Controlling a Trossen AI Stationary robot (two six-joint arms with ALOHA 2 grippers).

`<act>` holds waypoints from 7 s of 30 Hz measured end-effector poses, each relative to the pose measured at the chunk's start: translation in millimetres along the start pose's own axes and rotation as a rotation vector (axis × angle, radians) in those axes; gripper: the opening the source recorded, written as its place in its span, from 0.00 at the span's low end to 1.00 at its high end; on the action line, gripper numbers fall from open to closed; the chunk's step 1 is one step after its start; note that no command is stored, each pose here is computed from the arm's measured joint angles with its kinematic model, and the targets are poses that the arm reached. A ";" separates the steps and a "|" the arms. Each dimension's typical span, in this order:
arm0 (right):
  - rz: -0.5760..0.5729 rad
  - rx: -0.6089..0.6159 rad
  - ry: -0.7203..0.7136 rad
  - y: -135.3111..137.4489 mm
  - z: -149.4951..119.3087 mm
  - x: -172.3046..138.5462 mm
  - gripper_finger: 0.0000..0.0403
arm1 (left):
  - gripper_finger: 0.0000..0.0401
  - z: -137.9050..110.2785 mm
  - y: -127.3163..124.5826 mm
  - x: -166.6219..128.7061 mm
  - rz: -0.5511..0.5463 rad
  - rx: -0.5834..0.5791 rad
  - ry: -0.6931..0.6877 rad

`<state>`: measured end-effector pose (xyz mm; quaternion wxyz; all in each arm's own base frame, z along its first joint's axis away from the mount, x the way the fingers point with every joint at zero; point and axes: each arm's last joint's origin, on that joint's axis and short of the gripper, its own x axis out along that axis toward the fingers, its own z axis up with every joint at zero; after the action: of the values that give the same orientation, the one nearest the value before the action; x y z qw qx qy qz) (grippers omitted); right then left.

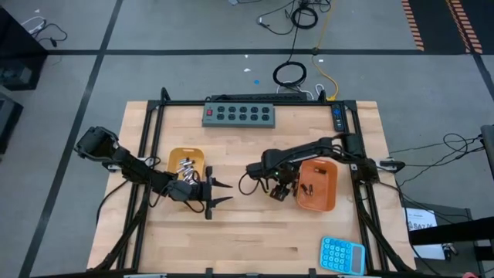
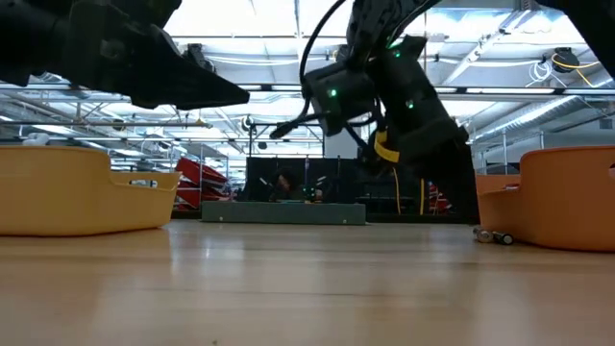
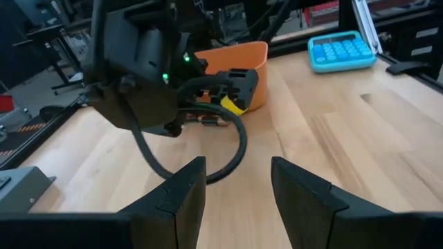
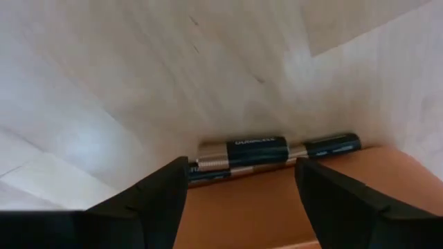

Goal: Sort batteries
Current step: Put the black battery into the orange bin

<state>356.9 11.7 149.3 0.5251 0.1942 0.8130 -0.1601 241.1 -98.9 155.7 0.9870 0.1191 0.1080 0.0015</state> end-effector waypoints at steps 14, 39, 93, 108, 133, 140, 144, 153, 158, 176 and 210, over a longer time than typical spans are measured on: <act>-0.041 -0.017 0.031 1.7 2.9 9.2 0.64 | 0.43 -1.6 -0.4 -0.1 -0.002 0.007 0.016; -0.065 -0.048 0.113 8.6 8.7 29.6 0.48 | 0.43 -2.5 -0.5 -0.1 -0.002 -0.008 0.024; -0.058 0.025 0.142 -38.5 -111.5 -5.2 0.96 | 0.43 -2.5 -2.5 3.3 -0.083 -0.152 0.072; -0.065 0.010 -0.091 -23.2 -92.5 -58.8 0.88 | 0.43 -4.1 2.9 5.7 -0.064 -0.146 0.082; -0.243 -0.357 0.162 -30.8 32.5 1.7 0.82 | 0.43 -8.9 4.5 6.0 -0.059 -0.111 0.129; -0.184 -0.409 0.212 -21.0 32.7 12.3 0.82 | 0.43 -11.0 4.4 5.8 -0.055 -0.123 0.150; -0.189 -0.417 0.247 -20.8 28.8 20.4 0.82 | 0.43 -10.8 3.5 5.4 -0.058 -0.127 0.150; -0.242 -0.426 0.366 -30.2 16.8 48.0 0.82 | 0.43 -10.1 0.1 3.9 -0.060 -0.123 0.146; -0.246 -0.441 0.356 -28.2 16.2 52.6 0.82 | 0.43 -10.2 0.2 3.8 -0.056 -0.119 0.146; -0.259 -0.493 0.281 -16.0 17.5 53.6 0.63 | 0.43 -10.1 0.5 3.9 -0.049 -0.097 0.144; -0.191 -0.523 0.202 -9.2 26.4 40.1 0.49 | 0.43 -10.2 0.3 3.7 -0.045 -0.095 0.145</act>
<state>358.5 -2.6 102.6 0.4565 -0.0102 0.8893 0.0261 242.5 -96.0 145.3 0.9810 0.0691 0.1814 -0.0069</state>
